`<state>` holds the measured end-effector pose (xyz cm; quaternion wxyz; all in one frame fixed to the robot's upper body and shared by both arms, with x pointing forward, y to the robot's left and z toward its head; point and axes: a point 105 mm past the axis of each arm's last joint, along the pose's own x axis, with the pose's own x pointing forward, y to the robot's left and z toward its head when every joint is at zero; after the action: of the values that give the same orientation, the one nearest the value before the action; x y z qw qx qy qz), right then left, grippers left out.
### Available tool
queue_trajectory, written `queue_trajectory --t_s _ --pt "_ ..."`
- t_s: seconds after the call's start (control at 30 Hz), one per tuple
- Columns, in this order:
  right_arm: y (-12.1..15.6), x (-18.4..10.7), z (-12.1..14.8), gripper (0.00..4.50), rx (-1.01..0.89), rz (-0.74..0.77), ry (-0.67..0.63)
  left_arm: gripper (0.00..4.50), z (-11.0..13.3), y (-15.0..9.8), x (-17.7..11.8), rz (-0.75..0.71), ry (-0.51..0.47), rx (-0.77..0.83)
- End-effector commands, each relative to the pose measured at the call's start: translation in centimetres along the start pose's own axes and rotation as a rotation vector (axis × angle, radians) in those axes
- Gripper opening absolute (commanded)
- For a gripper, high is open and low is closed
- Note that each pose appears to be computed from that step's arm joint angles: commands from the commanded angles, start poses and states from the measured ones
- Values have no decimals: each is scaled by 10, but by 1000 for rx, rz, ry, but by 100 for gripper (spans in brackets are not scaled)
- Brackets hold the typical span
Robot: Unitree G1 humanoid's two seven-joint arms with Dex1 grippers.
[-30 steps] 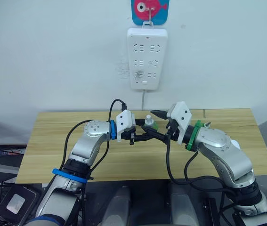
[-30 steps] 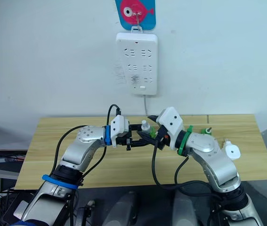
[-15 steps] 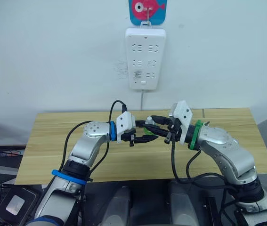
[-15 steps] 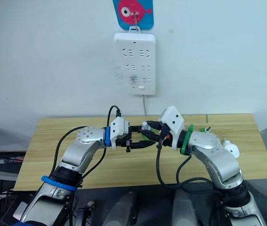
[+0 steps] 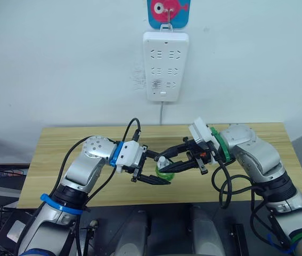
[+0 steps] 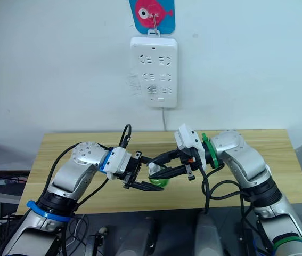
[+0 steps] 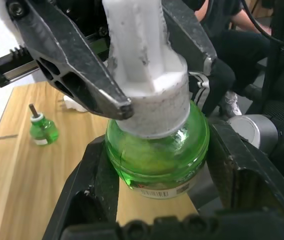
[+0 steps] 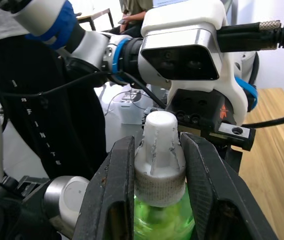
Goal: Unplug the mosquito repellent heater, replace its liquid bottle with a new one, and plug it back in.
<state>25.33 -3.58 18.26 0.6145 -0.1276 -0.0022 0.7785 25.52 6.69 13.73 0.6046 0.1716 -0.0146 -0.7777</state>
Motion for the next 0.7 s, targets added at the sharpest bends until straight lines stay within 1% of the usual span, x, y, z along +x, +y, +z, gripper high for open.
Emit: queue_trajectory --t_s 0.03,0.1,0.2,0.27,0.33,0.4,0.57,0.7 --pt "-6 -18 8 264 -30 -95 -4 225 1 -3 5 -19 -13 26" --pt "-3 -24 4 339 -9 -147 6 225 -1 3 2 29 -14 14" --pt "1 -31 -3 437 18 -219 19 225 -4 10 -1 92 -12 -2" --pt "2 -33 -7 444 25 -283 34 225 -7 17 -4 148 -10 -14" --pt "-3 -27 -9 444 10 -424 31 225 -9 32 -10 276 -21 -48" --pt "-12 -22 -7 444 -10 -541 21 225 -11 40 -12 349 -24 -63" --pt "-24 -9 -7 444 -46 -634 29 225 -17 41 -10 391 -23 -75" --pt "-41 -10 -7 444 -64 -702 36 225 -15 40 -6 390 -32 -75"
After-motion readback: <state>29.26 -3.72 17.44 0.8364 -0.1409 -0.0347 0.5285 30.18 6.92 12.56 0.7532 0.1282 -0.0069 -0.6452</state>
